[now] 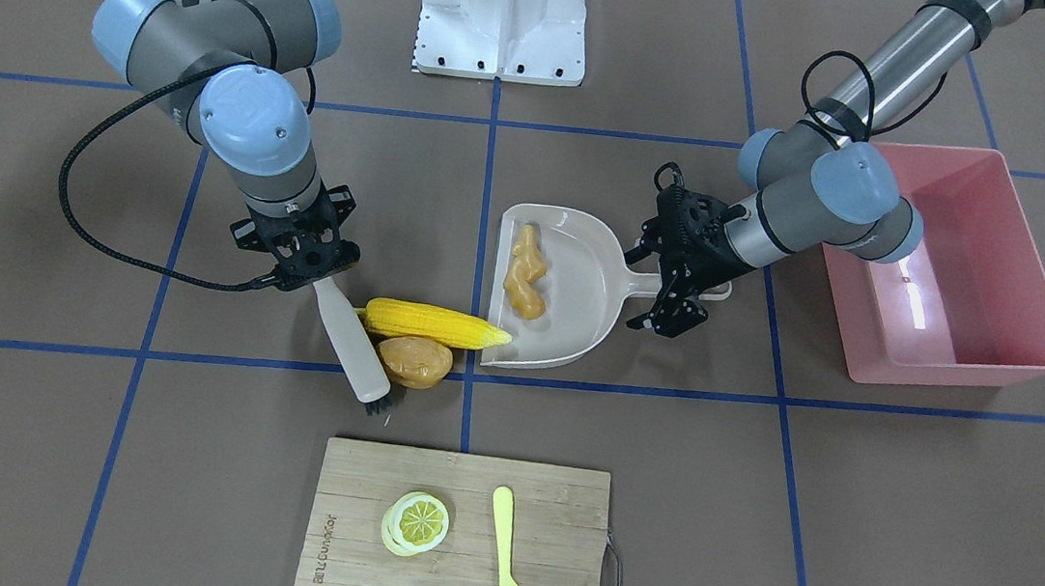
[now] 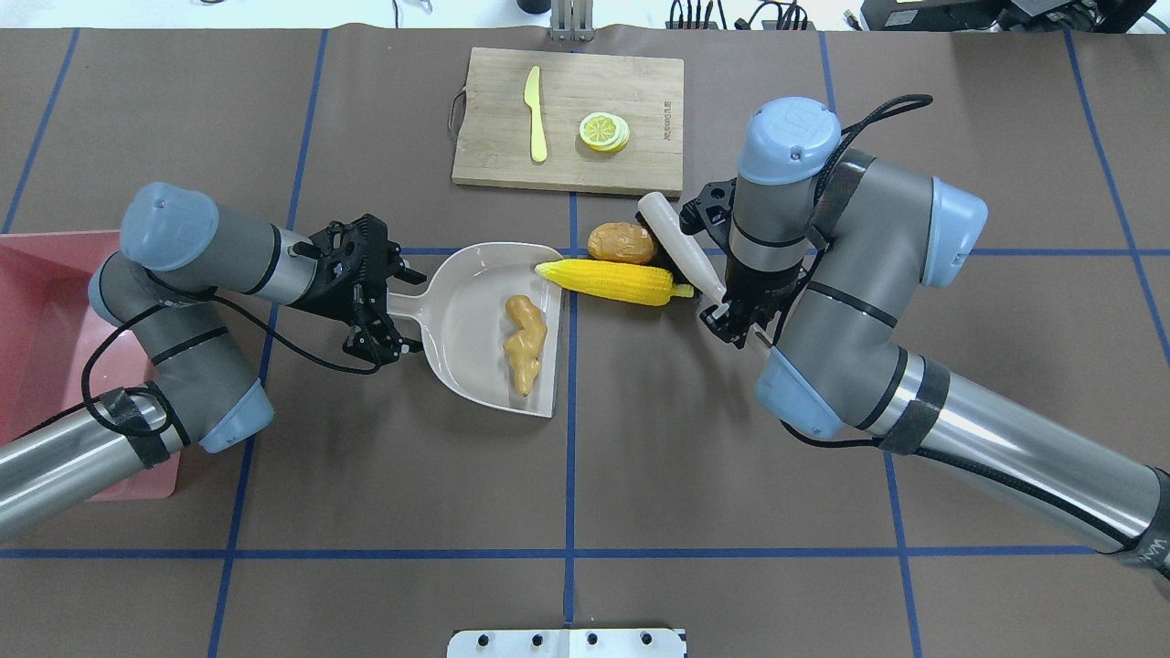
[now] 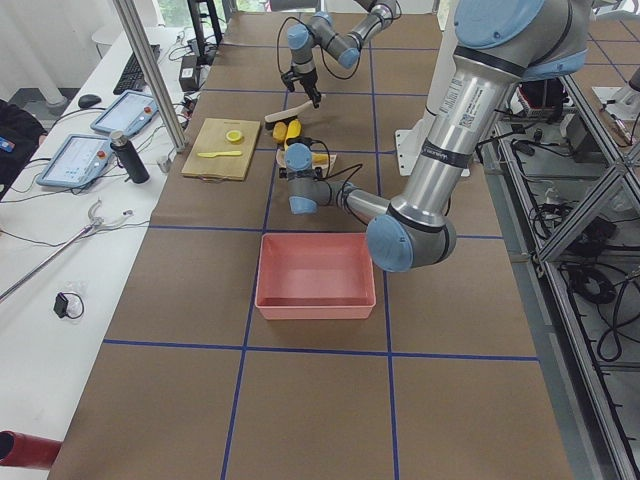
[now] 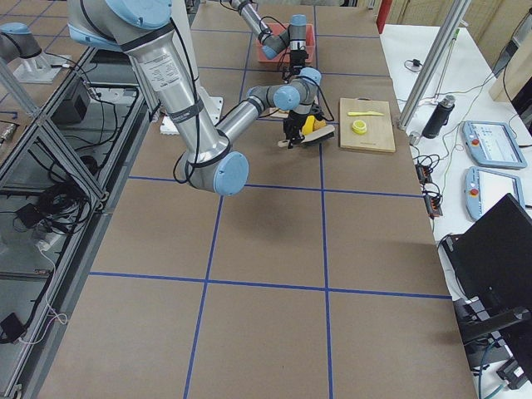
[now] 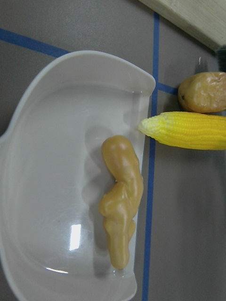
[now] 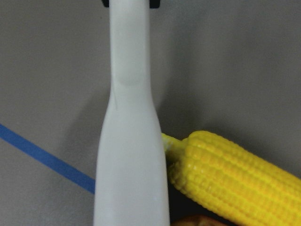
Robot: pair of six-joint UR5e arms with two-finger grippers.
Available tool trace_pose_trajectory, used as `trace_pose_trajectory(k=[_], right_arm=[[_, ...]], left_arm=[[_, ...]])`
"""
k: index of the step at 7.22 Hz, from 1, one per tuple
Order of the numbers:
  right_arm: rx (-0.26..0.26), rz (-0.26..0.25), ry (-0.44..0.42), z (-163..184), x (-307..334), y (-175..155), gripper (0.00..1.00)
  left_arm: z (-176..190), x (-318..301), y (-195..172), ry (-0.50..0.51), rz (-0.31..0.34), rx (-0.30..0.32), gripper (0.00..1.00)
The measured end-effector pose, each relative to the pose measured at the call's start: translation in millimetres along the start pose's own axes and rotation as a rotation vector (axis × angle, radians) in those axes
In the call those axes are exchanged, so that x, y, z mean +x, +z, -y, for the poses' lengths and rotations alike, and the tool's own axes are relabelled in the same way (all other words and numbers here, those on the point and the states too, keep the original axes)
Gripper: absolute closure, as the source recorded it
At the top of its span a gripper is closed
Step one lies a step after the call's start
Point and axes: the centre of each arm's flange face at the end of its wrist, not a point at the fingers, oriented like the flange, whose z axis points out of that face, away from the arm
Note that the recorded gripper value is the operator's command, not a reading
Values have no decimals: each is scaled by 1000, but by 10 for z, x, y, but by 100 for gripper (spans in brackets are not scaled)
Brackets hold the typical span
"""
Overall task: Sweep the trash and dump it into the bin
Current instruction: 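Sweep the yellow corn cob into the dustpan with the brush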
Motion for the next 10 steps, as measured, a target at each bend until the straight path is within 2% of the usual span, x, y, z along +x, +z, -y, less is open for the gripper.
trace_pose_trajectory(k=[3, 6, 10], right_arm=[[-23, 26, -45, -238, -471, -52, 100], [-38, 53, -34, -409, -925, -9, 100], [-19, 89, -27, -396, -1276, -191, 100]], left_arm=[[0, 1, 2, -1, 0, -1, 3], [2, 2, 1, 0, 0, -1, 3], [-4, 6, 1, -1, -1, -1, 3]])
